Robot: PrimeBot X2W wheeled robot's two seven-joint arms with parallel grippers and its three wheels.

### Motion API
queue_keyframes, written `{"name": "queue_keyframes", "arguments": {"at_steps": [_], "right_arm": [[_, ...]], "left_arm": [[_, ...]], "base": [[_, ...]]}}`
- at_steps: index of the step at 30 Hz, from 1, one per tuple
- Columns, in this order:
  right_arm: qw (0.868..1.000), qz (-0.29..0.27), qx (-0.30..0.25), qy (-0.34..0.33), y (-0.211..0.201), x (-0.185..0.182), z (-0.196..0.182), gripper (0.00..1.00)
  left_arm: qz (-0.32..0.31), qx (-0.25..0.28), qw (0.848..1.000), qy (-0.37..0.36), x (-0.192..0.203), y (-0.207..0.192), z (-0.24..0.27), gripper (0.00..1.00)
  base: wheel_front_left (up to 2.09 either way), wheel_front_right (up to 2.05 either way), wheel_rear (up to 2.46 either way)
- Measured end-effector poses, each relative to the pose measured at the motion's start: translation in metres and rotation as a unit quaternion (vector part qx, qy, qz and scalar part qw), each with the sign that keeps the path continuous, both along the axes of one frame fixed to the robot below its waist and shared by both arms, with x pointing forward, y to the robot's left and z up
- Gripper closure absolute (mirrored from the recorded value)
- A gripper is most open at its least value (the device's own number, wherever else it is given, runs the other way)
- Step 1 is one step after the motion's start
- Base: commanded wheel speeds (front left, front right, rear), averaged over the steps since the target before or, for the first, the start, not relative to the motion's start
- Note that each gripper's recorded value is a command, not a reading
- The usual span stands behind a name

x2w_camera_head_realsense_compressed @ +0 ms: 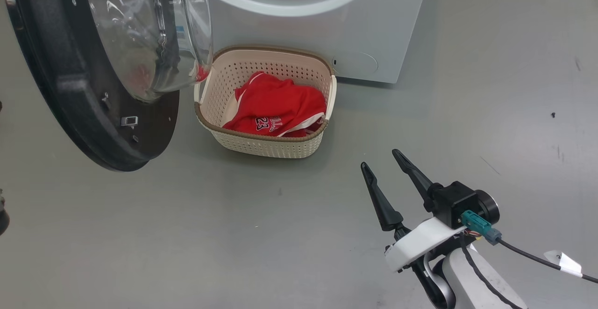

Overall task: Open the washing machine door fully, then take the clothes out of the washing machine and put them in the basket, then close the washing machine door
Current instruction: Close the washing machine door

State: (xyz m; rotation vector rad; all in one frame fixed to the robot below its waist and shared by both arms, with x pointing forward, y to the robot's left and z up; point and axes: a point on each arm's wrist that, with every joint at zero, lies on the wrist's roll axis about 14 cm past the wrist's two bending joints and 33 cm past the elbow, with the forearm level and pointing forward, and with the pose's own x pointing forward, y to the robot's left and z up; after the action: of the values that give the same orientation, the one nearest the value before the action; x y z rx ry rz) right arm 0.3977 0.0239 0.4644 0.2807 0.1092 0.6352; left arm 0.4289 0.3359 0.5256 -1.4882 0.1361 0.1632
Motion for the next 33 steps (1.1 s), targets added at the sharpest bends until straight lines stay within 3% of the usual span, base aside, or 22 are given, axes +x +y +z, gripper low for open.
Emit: {"name": "queue_keyframes", "arguments": {"at_steps": [12,33], "right_arm": [[1.0,-0.003,-0.001,-0.005,-0.003,-0.002,0.003,0.0],[1.0,-0.026,-0.003,-0.005,-0.017,-0.002,0.005,0.0]], "left_arm": [[-0.054,-0.057,0.997,0.001,0.004,-0.025,-0.006,1.0],[-0.084,-0.208,0.974,-0.043,0.031,-0.07,-0.001,1.0]], "base": [[0.0,0.0,0.0],[0.0,0.0,0.0]]}}
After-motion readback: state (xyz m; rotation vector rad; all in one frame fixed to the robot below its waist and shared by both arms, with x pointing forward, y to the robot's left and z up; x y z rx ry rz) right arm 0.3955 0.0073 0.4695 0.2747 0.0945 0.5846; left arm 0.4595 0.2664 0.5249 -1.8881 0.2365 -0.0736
